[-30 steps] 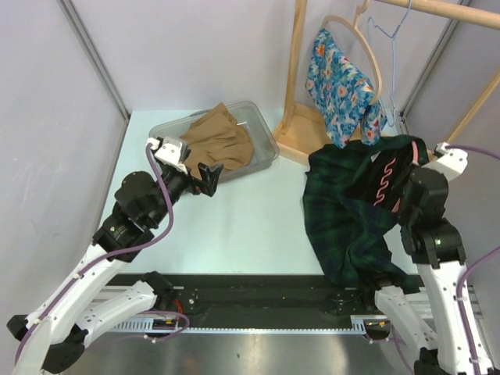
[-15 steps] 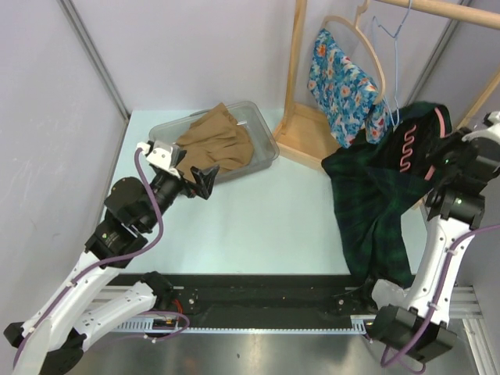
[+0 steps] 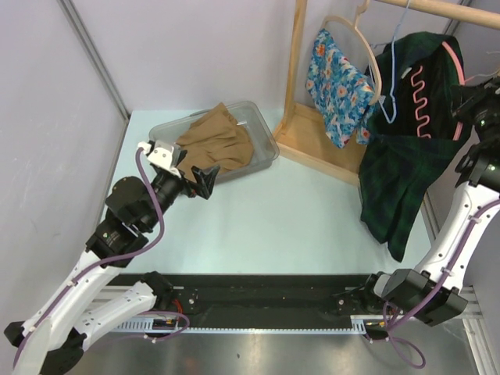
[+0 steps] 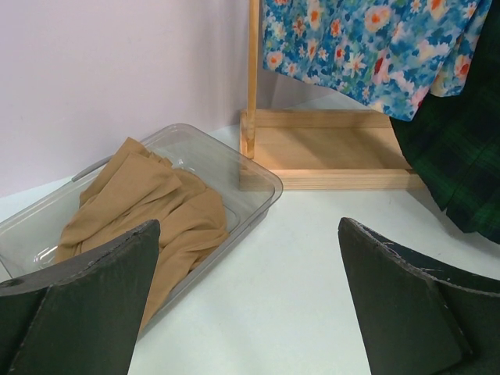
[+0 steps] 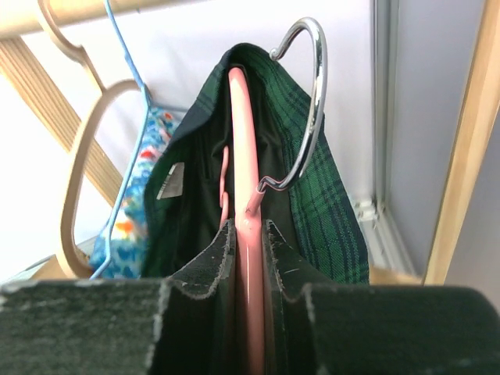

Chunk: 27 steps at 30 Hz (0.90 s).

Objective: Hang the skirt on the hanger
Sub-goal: Hang the hanger with skirt onto the clothesline

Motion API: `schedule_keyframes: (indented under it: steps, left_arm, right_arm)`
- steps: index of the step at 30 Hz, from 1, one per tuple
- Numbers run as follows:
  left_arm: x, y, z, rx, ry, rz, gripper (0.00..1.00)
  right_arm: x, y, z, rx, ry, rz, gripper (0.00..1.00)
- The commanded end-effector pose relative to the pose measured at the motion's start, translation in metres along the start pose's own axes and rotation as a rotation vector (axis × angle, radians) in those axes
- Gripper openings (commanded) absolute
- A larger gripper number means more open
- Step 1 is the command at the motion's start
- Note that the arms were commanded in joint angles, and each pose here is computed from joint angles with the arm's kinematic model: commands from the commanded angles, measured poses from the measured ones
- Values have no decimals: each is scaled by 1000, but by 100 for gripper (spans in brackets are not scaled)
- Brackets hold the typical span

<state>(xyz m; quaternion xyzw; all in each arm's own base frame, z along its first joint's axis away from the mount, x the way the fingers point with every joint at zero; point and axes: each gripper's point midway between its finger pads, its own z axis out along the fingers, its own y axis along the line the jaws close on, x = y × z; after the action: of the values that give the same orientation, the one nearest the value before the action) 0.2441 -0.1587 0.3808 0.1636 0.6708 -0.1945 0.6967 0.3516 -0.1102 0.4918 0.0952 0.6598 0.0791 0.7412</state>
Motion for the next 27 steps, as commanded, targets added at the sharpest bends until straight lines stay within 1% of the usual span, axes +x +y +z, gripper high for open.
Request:
schedule_keyframes:
  steps: [1,2,9,15,16,19,23,26,27]
  left_arm:
    - [-12,0,2,2,-37,-3,100]
    - [-12,0,3,2,-38,-1,100]
    - [-12,1,3,-6,-37,5,100]
    - [-14,-1,7,5,-35,4,100]
    - [-13,-2,9,8,-34,2,100]
    - [-13,-4,10,12,-37,-7,100]
    - [-12,-6,14,20,-36,-15,100]
    - [-11,-7,18,25,-32,-15,100]
    - [-8,-8,21,25,-23,-14,100]
  right_arm:
    - [-56,12,3,-47,-115,-131,0]
    - [-64,14,2,-46,-126,-160,0]
    - [-42,-3,11,-7,-67,-188,0]
    - [-51,-12,21,-1,-85,-187,0]
    - [-60,-9,22,-16,-104,-187,0]
    - [-70,-13,28,-35,-129,-181,0]
    - [-77,-18,38,-76,-154,-163,0]
    - [-81,-12,43,-177,-179,-194,0]
    - [-79,-8,44,-216,-175,-170,0]
